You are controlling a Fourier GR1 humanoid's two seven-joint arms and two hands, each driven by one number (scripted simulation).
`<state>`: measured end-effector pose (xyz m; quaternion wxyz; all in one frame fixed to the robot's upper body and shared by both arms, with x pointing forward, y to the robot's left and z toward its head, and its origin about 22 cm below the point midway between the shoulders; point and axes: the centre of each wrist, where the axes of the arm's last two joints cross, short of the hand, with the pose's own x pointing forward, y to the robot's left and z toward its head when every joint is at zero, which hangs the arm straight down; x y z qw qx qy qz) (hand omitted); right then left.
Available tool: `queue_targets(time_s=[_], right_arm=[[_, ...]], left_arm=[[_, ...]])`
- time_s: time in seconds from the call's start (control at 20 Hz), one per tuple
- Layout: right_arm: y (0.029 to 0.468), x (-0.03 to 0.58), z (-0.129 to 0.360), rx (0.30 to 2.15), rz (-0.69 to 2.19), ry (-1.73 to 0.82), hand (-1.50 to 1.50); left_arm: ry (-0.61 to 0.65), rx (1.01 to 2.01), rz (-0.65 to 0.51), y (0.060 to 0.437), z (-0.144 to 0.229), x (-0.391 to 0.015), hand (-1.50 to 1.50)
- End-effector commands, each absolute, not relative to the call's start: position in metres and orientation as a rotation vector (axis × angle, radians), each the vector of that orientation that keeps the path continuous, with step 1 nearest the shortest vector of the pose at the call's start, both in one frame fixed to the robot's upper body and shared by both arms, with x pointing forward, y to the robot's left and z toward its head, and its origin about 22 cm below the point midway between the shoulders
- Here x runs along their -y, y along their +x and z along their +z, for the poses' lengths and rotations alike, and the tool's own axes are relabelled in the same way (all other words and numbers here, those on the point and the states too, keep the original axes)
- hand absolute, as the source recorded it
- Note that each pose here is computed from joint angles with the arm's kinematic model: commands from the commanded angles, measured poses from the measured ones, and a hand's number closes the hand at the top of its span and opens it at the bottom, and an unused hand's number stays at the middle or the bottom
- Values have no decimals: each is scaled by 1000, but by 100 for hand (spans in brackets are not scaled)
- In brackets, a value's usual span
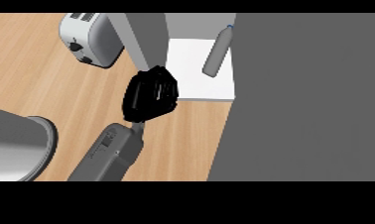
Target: Pick up the bottled water, place it into the cabinet and close the cabinet
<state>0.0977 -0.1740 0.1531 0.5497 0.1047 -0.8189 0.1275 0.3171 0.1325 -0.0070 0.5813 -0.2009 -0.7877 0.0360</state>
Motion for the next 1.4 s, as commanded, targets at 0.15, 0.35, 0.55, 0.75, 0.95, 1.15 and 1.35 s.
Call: queue_targets(time_s=[0.15, 0.35, 0.55, 0.75, 0.95, 1.15, 1.35], right_arm=[[88, 171, 172, 1932, 437, 339, 150], [70, 170, 184, 1855, 542, 513, 150], [78, 156, 184, 1855, 594, 595, 150], [83, 148, 185, 1862, 602, 574, 150], [83, 135, 192, 1867, 558, 599, 150], [105, 117, 200, 1905, 552, 545, 150], [138, 77, 213, 1892, 526, 549, 150]], left_arm=[[-523, 1833, 115, 243, 13, -166, 150], [-468, 1844, 173, 208, -3, -186, 150], [-449, 1854, 150, 182, 12, -206, 150], [-418, 1886, 151, 164, 26, -237, 150], [-415, 1884, 177, 141, 20, -246, 150], [-409, 1879, 180, 118, 47, -276, 150], [-384, 1902, 215, 107, 47, -272, 150]])
